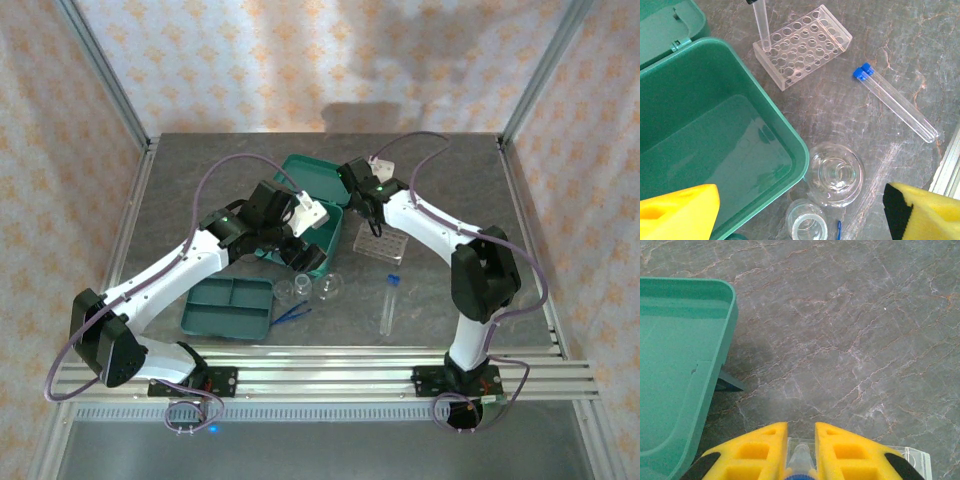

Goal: Organize the chemistry lab equipment

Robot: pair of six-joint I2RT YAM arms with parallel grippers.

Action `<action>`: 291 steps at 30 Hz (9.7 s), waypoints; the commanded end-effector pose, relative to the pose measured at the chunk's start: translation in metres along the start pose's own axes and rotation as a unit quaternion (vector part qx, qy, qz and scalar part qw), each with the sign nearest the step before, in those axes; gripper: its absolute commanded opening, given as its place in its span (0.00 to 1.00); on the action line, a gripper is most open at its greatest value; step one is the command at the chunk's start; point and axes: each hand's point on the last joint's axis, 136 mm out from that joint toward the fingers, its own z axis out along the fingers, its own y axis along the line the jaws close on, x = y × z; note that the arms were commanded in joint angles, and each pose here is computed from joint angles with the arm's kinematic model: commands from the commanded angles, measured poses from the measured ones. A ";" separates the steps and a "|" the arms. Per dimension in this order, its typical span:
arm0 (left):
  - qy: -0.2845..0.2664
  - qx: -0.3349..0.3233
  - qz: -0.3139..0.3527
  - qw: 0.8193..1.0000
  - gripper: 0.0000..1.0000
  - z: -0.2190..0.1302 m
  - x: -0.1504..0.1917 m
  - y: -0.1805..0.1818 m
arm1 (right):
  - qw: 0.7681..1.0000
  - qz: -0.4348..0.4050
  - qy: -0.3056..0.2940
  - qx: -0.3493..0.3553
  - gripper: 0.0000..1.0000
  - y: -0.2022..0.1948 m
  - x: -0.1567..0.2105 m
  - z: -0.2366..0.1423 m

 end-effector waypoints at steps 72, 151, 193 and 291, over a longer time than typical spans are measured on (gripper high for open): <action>0.047 -0.002 0.072 0.996 0.86 0.053 -0.035 -0.040 | 0.999 0.019 -0.015 -0.032 0.50 -0.089 0.046 -0.127; 0.034 -0.061 0.044 0.997 0.86 0.052 -0.032 -0.014 | 0.985 0.013 0.174 0.016 0.31 -0.094 0.210 -0.033; 0.030 -0.115 0.014 0.993 0.86 0.048 -0.036 0.019 | 0.982 -0.002 0.189 0.003 0.28 -0.078 0.213 -0.025; -0.016 0.282 -0.178 0.942 0.62 0.036 -0.075 -0.073 | 0.929 0.272 -0.080 -0.240 0.19 -0.009 -0.008 -0.172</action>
